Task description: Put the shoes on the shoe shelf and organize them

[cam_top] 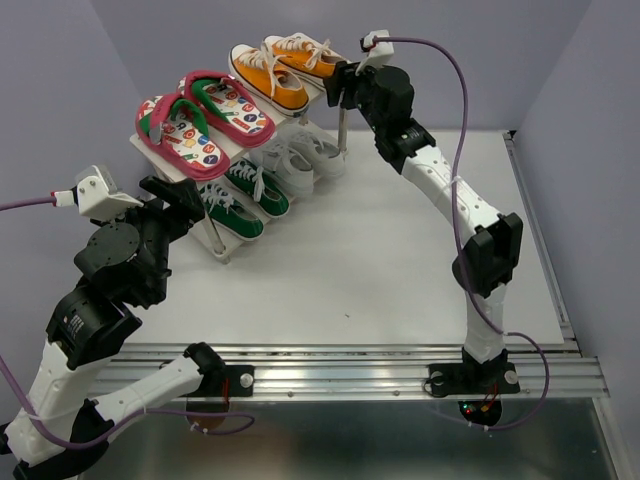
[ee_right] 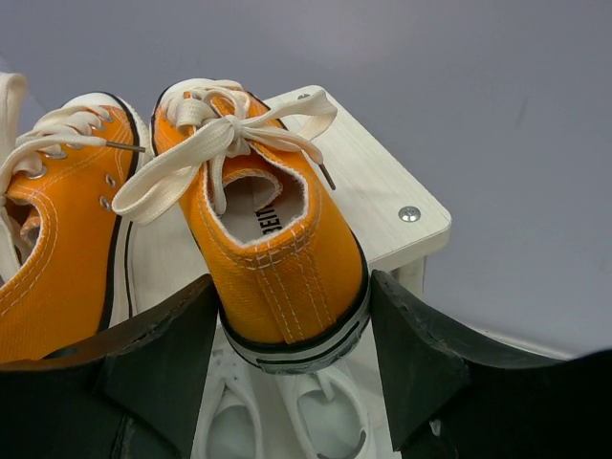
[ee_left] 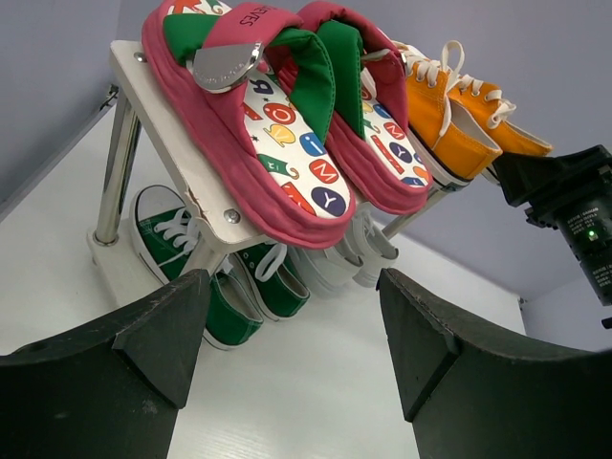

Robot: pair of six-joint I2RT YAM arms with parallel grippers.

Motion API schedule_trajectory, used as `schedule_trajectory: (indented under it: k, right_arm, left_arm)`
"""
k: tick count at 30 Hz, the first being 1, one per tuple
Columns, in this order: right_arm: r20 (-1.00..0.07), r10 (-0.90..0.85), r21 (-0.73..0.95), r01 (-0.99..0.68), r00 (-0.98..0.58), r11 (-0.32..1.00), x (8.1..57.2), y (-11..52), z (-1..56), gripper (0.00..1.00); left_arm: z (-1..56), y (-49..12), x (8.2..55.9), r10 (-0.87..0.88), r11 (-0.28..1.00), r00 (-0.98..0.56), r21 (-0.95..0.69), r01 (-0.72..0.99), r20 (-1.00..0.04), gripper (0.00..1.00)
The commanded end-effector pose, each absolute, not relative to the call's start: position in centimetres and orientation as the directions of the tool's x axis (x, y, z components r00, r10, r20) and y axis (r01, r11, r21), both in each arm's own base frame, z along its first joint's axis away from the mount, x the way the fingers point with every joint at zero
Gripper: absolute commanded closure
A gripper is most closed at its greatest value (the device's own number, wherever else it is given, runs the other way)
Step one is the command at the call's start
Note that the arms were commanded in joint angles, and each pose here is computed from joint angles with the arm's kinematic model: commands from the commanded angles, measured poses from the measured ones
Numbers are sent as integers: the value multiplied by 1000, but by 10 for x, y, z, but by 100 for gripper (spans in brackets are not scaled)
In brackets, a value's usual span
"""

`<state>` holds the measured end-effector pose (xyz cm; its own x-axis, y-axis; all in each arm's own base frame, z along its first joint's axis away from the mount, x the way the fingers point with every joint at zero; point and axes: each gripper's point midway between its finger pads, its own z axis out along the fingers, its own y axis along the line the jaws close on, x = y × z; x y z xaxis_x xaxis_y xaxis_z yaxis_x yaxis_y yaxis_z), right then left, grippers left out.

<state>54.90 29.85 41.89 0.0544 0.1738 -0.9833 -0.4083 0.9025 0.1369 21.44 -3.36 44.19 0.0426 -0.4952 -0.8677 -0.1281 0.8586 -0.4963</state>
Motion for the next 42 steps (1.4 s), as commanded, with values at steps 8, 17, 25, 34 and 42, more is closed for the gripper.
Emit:
schedule_trajectory:
  k: [8,17,25,34,42]
  right_arm:
    - [-952,276,202,-402,135,893,533,285,474,0]
    - [-936,319,254,-341,150,905,478,240,508,0]
    - [-962,272,271,-41,32,962,434,164,447,0]
    - [-964,224,157,377,-141,913,355,64,309,0]
    - [-934,297,158,519,-198,840,291,21,251,0]
  left_arm:
    - [451,-29,211,-534,833,76,-539,-122,-842,18]
    - [451,-31,212,-527,839,72,-532,-114,-847,18]
    - [458,-32,212,-532,837,85,-539,-93,-842,18]
    - [463,-39,218,-519,848,88,-525,-76,-850,18]
    - [449,-58,229,-498,865,55,-501,-41,-865,18]
